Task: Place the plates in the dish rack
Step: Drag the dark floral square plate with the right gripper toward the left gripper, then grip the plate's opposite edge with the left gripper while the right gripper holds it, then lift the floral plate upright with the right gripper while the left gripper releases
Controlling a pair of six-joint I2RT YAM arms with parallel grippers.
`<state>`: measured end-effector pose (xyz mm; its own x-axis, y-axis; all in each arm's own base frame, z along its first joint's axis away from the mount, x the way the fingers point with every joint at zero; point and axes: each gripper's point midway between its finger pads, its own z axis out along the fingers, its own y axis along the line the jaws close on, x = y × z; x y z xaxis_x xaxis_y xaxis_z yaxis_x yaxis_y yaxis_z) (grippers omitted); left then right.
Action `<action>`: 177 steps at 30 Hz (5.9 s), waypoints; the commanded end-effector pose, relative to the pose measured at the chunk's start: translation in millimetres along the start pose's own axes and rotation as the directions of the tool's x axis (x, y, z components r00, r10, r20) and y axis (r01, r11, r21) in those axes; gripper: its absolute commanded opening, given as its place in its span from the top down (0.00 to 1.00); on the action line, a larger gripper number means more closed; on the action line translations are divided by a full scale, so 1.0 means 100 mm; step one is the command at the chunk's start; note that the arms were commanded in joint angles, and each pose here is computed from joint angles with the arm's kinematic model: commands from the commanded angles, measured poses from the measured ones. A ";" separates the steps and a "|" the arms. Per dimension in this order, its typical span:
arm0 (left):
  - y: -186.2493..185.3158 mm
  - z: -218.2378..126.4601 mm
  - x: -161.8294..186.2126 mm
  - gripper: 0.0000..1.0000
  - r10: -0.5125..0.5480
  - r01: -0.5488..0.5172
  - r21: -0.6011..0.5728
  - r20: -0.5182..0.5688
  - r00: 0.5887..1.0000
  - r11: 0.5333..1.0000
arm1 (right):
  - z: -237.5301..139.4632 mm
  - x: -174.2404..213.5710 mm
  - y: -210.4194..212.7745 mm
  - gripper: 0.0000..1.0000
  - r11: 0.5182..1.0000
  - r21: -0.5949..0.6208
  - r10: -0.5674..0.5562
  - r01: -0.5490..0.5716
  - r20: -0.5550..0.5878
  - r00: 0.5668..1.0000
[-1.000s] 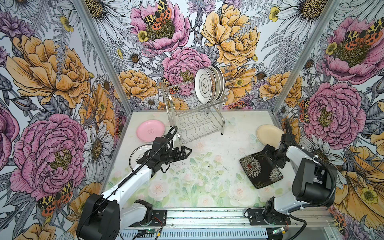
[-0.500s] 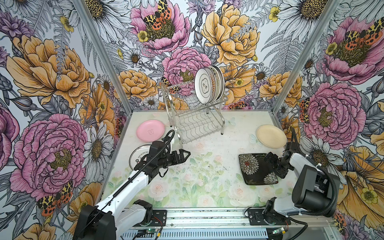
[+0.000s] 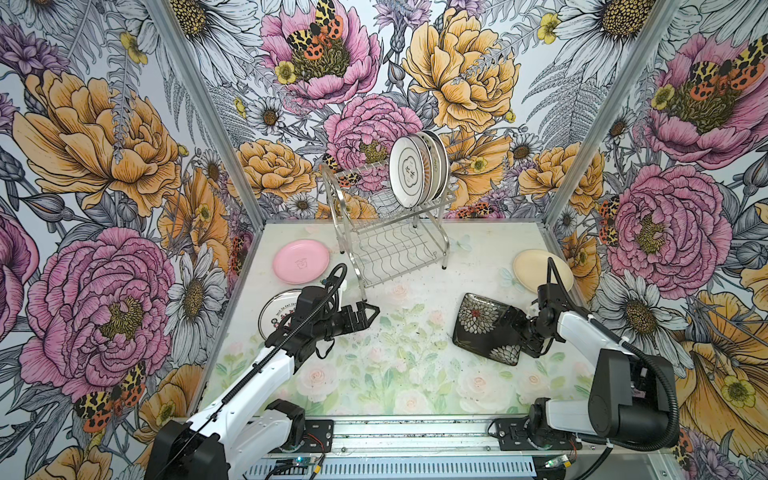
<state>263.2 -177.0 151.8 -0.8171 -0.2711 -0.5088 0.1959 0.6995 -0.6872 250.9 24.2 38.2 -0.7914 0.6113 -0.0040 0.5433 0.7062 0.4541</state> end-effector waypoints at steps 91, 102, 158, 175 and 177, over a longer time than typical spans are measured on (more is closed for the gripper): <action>-0.63 0.34 -0.11 0.42 0.062 -0.016 0.364 -0.115 0.991 0.931 | -0.77 0.95 2.42 1.00 0.484 -0.649 -0.732 0.587 0.068 0.678; -0.79 0.28 -0.11 0.70 0.046 0.000 0.430 -0.095 0.994 0.903 | -0.79 1.04 2.57 1.00 0.443 -0.666 -0.759 0.600 0.078 0.647; -0.53 -0.25 -0.52 0.19 -0.009 -0.016 0.262 0.093 0.996 0.965 | -1.49 0.92 3.02 1.00 0.382 -0.575 -0.644 0.724 0.396 0.654; -0.10 -0.34 -0.53 0.14 -0.048 0.038 0.071 0.147 0.988 0.997 | -3.01 0.44 3.66 1.00 0.412 -0.245 -0.474 0.878 0.765 0.436; -0.09 -0.33 -0.53 0.11 -0.050 0.040 0.066 0.148 0.988 0.997 | -3.17 0.36 3.80 1.00 0.415 -0.211 -0.447 0.885 0.800 0.401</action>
<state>281.9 -153.9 204.0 -0.7539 -0.3978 -0.5228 0.2075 0.6108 -0.7641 328.6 207.0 424.8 -0.5361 0.1476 -0.8311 -0.4951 0.7425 0.4512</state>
